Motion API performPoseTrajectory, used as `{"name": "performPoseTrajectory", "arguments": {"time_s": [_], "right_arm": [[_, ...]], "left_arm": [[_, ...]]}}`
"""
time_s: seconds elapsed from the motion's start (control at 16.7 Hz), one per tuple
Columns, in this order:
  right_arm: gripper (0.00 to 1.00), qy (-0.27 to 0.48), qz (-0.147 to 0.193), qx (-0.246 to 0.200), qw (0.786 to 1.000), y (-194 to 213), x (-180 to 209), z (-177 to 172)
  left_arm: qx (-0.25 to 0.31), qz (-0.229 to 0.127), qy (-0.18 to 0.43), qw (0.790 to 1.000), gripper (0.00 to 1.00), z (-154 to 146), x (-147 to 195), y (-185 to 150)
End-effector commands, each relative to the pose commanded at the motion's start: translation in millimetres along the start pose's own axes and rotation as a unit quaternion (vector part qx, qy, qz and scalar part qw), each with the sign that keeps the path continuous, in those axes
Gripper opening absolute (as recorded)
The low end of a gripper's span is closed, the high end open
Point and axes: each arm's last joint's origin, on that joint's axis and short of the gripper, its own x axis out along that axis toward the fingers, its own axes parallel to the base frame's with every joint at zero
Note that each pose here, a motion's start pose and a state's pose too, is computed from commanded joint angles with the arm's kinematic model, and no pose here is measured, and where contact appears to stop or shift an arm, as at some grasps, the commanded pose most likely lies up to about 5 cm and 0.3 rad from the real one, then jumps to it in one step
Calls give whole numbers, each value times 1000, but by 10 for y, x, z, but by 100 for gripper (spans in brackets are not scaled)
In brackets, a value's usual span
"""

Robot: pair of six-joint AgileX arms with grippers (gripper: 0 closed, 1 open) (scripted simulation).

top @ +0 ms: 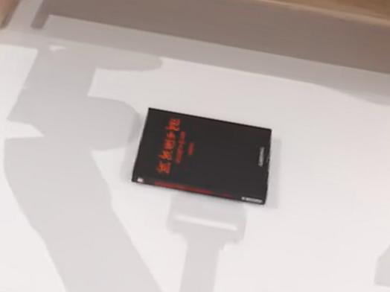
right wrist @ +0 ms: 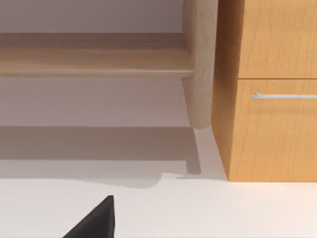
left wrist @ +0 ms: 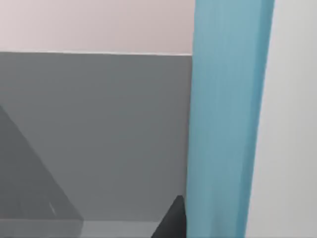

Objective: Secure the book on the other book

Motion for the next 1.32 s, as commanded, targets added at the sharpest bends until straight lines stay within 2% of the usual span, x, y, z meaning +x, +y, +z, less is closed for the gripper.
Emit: {"name": "performPoseTrajectory", "arguments": {"time_s": [0.3,0.36,1.32], "right_arm": [[100,0,0,0,1000,0,0,0],[100,0,0,0,1000,0,0,0],[100,0,0,0,1000,0,0,0]], "left_arm": [[0,0,0,1000,2,0,0,0],[0,0,0,1000,0,0,0,0],[1,2,-1,1000,0,109,-108,11]]}}
